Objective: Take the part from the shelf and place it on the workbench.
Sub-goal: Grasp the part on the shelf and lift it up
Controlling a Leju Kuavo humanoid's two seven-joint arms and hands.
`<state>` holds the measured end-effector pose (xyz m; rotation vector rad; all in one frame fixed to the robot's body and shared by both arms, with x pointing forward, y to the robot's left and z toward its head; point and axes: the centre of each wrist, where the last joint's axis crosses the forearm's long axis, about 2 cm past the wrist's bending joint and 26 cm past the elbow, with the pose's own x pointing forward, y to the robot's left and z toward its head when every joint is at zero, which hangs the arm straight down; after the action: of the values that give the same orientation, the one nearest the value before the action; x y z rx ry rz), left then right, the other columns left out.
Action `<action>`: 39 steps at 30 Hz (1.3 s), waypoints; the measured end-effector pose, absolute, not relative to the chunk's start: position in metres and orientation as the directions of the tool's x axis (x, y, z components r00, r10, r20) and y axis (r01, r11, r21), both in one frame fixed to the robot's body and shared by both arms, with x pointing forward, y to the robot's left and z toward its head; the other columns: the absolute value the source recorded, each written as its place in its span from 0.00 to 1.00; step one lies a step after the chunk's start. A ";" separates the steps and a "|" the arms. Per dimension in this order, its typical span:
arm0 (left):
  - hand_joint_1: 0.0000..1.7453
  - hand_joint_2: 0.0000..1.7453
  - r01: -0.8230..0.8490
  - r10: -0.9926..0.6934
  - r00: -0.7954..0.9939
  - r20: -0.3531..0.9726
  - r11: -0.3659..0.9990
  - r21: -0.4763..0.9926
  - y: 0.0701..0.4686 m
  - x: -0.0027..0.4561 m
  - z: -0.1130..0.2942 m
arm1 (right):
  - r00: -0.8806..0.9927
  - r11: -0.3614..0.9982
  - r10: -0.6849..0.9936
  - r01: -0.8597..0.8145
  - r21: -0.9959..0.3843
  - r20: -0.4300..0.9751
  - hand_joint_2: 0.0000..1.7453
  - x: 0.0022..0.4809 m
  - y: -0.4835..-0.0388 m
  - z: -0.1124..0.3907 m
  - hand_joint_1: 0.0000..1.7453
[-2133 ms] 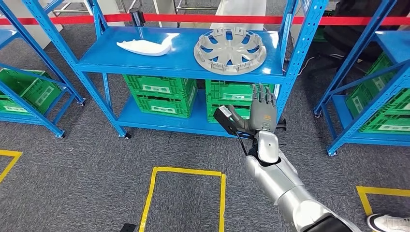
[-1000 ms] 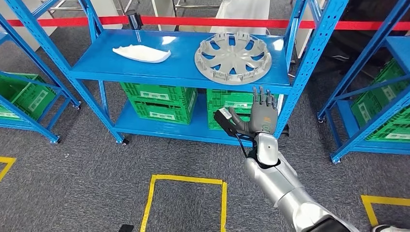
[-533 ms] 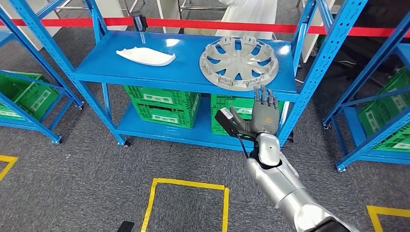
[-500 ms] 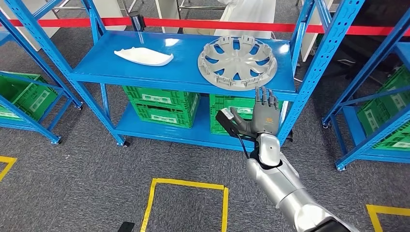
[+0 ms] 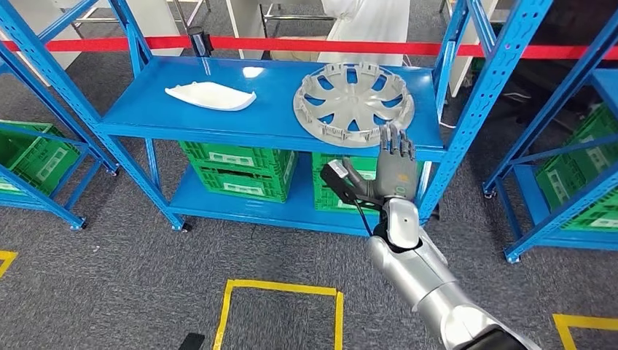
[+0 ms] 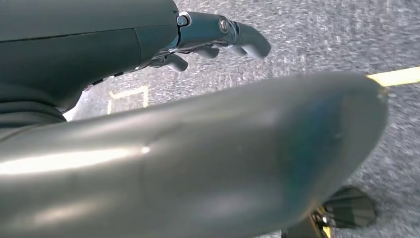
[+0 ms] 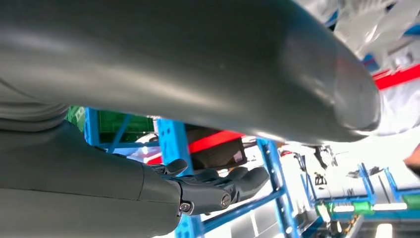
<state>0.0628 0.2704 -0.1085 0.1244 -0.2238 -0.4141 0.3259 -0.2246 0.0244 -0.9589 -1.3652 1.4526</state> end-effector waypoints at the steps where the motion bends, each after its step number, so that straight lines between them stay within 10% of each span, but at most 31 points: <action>1: 0.00 0.00 0.385 -0.412 0.891 0.190 0.908 0.165 0.270 0.063 -0.108 | -0.298 0.011 0.954 -0.097 -0.995 0.040 0.00 0.326 -0.224 0.025 0.00; 39: 0.00 0.00 0.386 -0.413 0.892 0.186 0.908 0.162 0.268 0.064 -0.108 | -0.338 0.048 0.939 -0.052 -0.998 0.062 0.00 0.338 -0.206 0.040 0.00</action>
<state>0.0637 0.2677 -0.1082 0.1225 -0.2194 -0.4157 0.3380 -0.2059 0.0401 -0.9511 -1.4510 1.4347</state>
